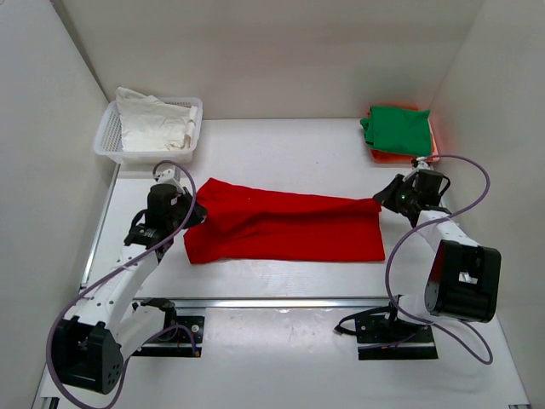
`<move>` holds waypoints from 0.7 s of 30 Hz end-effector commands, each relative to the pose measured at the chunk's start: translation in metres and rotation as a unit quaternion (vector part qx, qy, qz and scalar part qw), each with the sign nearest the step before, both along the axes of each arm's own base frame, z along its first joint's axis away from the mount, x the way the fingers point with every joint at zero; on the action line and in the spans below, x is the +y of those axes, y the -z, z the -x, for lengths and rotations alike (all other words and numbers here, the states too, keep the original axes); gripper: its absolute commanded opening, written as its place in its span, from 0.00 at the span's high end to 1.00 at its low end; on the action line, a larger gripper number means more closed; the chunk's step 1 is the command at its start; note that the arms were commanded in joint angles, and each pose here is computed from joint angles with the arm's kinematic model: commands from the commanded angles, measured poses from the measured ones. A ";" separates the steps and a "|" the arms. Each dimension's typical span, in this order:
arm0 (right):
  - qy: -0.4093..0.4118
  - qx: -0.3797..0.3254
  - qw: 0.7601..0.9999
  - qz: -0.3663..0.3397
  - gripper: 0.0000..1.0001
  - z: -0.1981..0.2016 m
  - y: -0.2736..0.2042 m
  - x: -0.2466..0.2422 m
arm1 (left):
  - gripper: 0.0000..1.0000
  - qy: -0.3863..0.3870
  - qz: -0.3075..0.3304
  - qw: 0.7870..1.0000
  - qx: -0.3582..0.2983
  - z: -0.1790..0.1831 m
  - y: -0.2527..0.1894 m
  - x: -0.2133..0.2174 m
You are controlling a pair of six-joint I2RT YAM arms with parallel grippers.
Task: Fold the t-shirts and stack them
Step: Fold the other side of the tshirt into a rectangle
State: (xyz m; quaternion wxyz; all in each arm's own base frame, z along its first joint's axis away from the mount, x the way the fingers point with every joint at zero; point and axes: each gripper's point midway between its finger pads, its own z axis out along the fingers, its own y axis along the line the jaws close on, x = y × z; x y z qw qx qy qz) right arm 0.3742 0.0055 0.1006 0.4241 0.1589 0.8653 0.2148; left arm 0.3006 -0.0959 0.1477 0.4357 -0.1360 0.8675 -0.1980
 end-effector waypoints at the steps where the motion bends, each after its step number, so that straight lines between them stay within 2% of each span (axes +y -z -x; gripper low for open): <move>1: -0.006 -0.004 1.000 0.010 1.00 0.009 0.001 -0.002 | 1.00 0.006 0.008 1.000 0.006 0.014 0.004 -0.001; 9: -0.004 0.024 1.000 0.013 1.00 0.013 0.025 -0.007 | 1.00 0.030 0.019 0.999 0.016 0.030 0.009 -0.013; 21: 0.004 0.029 1.000 0.010 1.00 0.011 0.033 -0.017 | 1.00 0.038 0.028 0.999 0.010 0.042 -0.003 -0.014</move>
